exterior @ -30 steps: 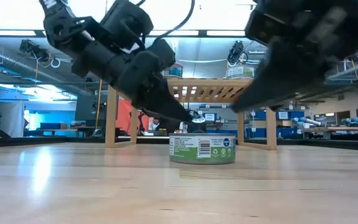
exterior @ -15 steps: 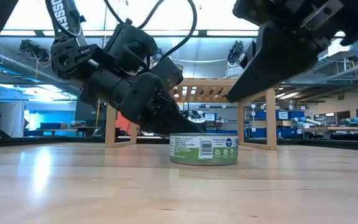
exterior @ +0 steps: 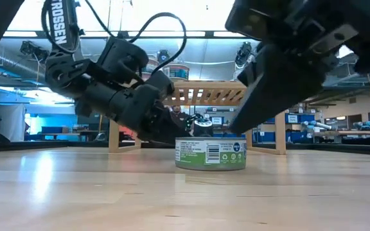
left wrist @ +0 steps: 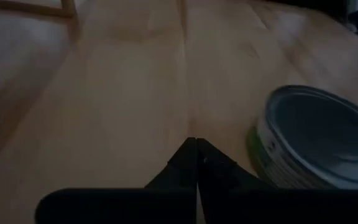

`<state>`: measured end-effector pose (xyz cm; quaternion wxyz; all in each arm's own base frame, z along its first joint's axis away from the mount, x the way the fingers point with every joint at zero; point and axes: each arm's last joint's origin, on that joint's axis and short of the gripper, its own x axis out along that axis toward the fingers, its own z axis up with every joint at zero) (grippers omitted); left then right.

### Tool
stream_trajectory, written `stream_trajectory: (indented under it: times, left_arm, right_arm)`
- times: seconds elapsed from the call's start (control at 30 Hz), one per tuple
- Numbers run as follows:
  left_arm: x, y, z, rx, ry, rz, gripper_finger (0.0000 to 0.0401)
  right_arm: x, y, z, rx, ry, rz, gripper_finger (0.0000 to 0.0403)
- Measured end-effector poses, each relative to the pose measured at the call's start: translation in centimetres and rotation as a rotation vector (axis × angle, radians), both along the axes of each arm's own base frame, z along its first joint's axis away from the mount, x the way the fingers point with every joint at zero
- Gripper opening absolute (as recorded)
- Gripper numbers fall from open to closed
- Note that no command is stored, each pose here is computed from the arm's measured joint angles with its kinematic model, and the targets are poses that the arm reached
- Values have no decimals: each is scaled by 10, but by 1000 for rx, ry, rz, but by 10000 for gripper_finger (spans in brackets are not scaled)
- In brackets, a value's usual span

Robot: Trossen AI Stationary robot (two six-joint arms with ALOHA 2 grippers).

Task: Stack canned seafood by type on shelf
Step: Stack the green tuna can on top of the other green tuna can on the shelf

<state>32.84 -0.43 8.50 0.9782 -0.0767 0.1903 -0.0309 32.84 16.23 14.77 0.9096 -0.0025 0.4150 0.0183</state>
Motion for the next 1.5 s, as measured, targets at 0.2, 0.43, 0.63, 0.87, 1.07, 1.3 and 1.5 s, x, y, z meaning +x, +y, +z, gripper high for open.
stream_trajectory:
  times: [0.2, 0.43, 0.63, 0.87, 1.07, 1.3, 1.5]
  left_arm:
    - [-3, -2, 0, -4, -19, -19, 5]
    - [2, -8, 2, 12, -10, -12, 5]
    - [9, -16, 3, 53, 24, -18, 5]
    - [10, -22, 4, 83, 22, -37, 5]
    - [9, -22, 2, 107, 45, -35, 5]
    - [9, -22, 1, 115, 56, -26, 5]
    - [8, -22, 0, 117, 64, -27, 5]
  right_arm:
    - [12, -1, 14, -16, 36, 7, 9]
    - [11, -8, -3, 3, 139, 31, 9]
    - [15, -6, -25, -3, 187, 50, 9]
    - [19, -9, -29, -53, 151, 8, 9]
    - [20, -16, -27, -133, 113, -56, 9]
    - [21, -20, -20, -173, 90, -73, 9]
    - [20, -20, -7, -176, 53, -76, 9]
